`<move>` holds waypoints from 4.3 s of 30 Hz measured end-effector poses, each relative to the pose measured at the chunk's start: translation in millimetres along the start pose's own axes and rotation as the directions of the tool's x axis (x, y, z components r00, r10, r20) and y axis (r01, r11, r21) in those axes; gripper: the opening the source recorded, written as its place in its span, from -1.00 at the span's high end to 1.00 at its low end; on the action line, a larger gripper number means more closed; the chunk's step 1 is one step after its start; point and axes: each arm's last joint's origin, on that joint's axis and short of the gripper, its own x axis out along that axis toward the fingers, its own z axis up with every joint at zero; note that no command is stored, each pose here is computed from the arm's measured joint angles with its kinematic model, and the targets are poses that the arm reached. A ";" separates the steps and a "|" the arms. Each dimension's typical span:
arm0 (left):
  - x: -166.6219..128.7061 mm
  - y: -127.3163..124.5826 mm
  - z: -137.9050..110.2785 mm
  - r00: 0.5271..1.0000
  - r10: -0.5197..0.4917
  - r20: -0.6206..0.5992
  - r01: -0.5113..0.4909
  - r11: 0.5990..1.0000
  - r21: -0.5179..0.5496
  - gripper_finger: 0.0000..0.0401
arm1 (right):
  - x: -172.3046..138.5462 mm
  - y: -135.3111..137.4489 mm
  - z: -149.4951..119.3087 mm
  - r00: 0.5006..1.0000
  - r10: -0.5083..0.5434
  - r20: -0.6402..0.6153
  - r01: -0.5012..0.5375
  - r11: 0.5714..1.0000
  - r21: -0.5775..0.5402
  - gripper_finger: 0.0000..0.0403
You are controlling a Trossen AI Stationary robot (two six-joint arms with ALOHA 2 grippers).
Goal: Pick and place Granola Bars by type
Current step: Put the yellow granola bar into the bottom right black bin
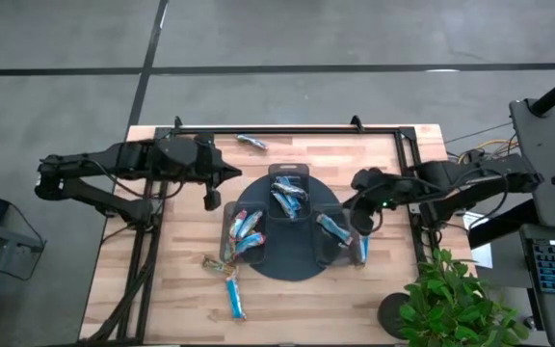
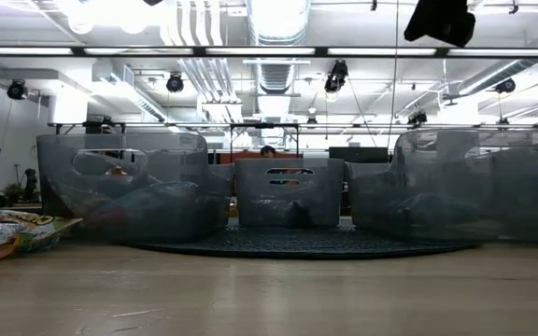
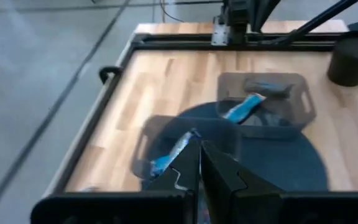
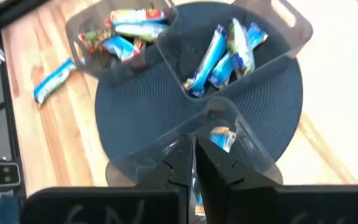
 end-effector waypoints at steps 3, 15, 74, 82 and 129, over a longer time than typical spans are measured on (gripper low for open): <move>-4.3 10.4 6.2 0.999 0.037 0.023 -0.038 0.998 0.048 1.00 | -6.3 -2.0 -0.1 1.000 0.006 0.022 -0.006 1.000 0.004 0.95; -13.0 63.2 12.3 0.982 0.186 0.036 -0.189 0.975 0.119 1.00 | 1.5 0.2 0.3 1.000 -0.012 0.003 0.012 1.000 0.023 0.96; 237.9 191.7 -106.7 0.689 0.155 -0.708 0.129 0.935 0.331 -0.14 | 12.6 2.4 0.4 0.999 -0.032 0.014 0.030 0.991 0.131 0.96; 247.3 198.5 -112.5 0.705 0.174 -0.688 0.099 0.936 0.338 -0.14 | 12.6 2.4 0.5 0.999 -0.032 0.014 0.030 0.990 0.137 0.96; 254.5 222.7 -132.1 0.652 0.135 -0.746 0.022 0.980 0.197 0.87 | 15.0 1.5 -1.8 0.999 -0.033 0.002 0.032 0.991 0.132 0.96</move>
